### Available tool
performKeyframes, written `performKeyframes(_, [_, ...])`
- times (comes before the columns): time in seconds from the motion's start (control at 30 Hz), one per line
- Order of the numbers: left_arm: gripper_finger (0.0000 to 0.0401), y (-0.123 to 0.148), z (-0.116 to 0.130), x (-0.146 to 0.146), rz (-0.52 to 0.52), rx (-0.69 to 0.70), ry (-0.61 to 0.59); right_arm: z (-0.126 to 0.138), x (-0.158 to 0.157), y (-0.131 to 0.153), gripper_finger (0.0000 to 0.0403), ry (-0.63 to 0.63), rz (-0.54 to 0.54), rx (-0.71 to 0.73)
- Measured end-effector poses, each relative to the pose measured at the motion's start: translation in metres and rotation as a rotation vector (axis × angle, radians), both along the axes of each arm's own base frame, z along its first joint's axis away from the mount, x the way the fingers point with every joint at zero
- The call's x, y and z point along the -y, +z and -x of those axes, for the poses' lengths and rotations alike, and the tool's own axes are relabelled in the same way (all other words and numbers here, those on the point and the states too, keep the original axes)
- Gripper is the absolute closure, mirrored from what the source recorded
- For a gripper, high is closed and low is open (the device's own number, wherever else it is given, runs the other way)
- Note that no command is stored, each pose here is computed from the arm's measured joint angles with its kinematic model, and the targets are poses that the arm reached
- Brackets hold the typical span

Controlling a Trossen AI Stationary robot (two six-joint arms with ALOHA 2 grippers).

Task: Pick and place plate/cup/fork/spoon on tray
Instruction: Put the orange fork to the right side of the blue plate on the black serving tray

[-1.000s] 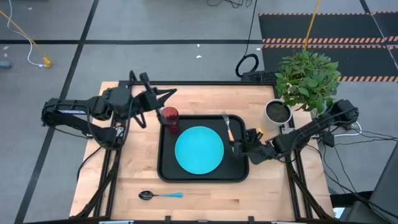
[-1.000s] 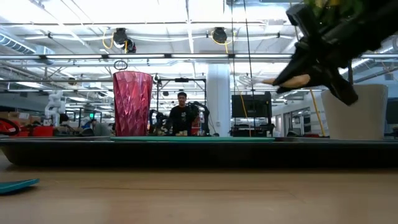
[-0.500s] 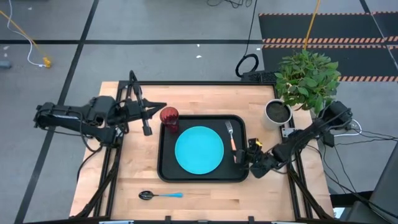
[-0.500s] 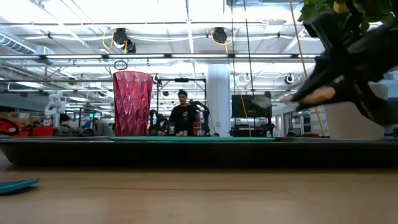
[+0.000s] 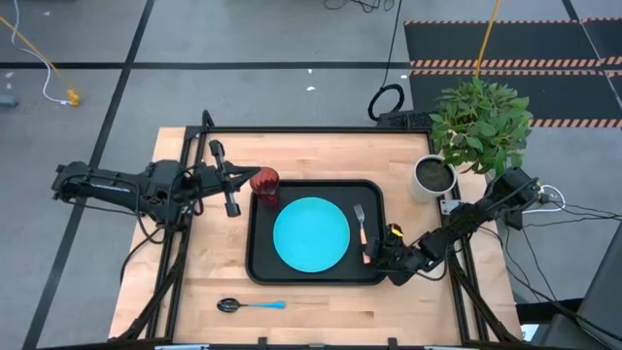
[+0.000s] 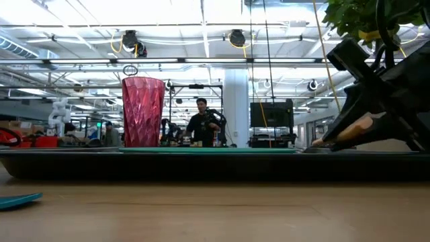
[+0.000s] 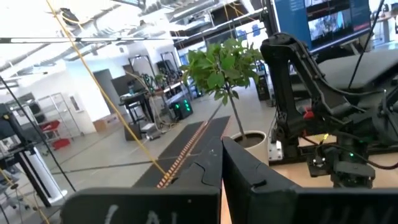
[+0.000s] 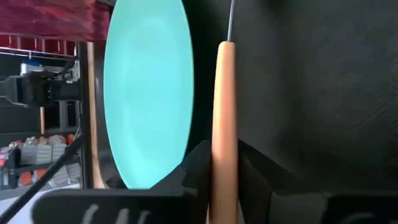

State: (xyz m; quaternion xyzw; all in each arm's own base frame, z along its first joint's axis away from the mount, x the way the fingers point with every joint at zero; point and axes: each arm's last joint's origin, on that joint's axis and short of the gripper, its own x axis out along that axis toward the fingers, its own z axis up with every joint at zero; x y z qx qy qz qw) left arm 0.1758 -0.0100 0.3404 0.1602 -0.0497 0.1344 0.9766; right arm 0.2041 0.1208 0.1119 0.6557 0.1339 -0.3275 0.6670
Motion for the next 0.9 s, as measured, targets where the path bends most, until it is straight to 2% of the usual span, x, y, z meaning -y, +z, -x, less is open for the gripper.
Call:
performKeyframes(0.27, [0.0398,-0.006,0.002,0.0,-0.014,-0.017,0.003,-0.004,0.0,0.003,0.0313,0.01,-0.008,0.032])
performKeyframes(0.6, [0.0394,-0.011,0.002,0.0,-0.007,-0.032,0.002,-0.005,-0.005,0.003,0.0271,0.203,-0.004,-0.038])
performKeyframes(0.9, [0.0392,-0.011,0.002,0.0,0.004,-0.027,-0.003,-0.012,0.007,0.003,0.0241,0.185,0.044,-0.05])
